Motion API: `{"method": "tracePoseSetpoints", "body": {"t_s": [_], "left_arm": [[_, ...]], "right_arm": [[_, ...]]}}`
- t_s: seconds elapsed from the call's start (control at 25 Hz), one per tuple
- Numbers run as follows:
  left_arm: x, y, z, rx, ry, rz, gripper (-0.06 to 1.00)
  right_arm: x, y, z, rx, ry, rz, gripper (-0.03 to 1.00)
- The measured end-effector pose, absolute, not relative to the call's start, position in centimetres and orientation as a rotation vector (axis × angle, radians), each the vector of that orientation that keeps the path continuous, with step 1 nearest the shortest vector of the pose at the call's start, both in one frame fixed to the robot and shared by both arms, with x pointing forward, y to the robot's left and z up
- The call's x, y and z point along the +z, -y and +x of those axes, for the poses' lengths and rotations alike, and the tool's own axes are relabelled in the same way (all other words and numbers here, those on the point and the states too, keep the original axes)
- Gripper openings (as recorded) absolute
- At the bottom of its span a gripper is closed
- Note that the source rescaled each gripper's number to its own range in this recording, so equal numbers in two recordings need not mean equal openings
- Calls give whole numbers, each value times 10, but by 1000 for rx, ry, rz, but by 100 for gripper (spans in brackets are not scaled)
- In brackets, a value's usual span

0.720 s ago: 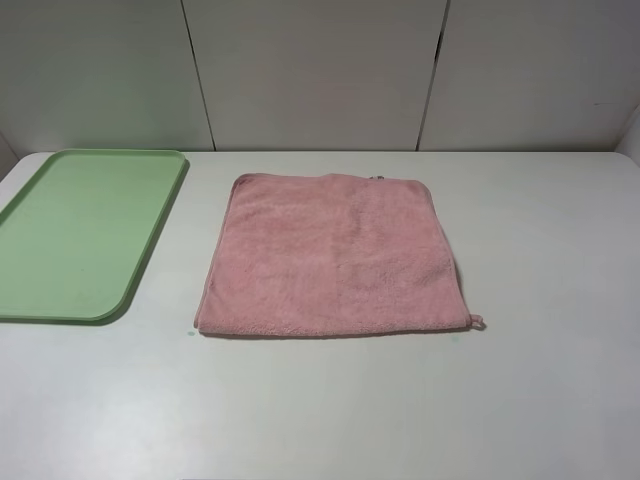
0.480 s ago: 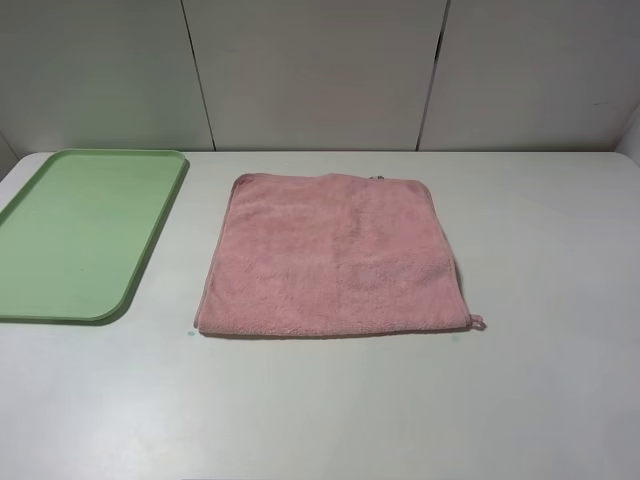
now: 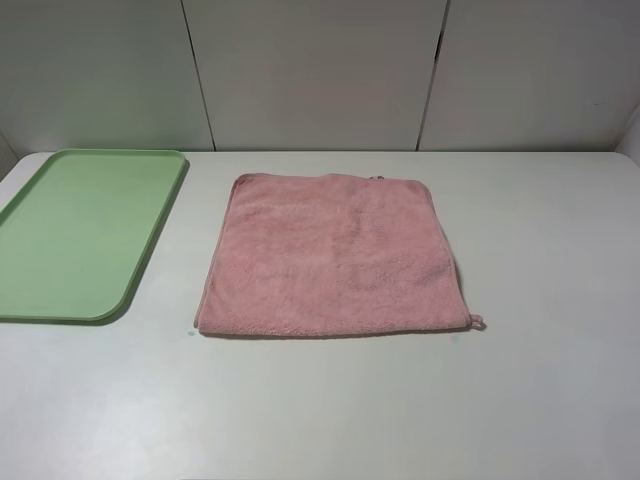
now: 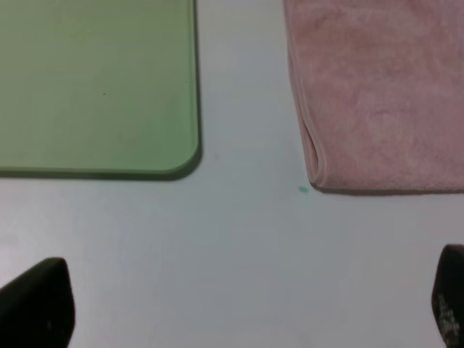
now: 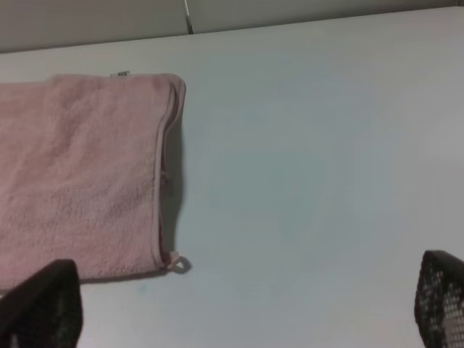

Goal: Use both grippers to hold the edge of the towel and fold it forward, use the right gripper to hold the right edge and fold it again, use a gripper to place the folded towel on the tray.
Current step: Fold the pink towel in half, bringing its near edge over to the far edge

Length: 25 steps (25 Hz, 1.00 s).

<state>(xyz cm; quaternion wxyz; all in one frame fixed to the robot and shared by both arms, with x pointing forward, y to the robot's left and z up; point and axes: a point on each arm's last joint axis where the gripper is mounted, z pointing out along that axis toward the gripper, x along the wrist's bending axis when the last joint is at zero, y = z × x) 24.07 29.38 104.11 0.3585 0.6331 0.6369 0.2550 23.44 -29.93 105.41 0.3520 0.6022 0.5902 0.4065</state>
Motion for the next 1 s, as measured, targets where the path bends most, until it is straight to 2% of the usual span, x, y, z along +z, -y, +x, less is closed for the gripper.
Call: {"method": "tracePoseSetpoints", "body": {"t_s": [1.0], "left_arm": [[1041, -294, 241, 657, -1643, 1633, 100]], "right_arm": [[1054, 298, 234, 1069, -1532, 1563, 100]]}}
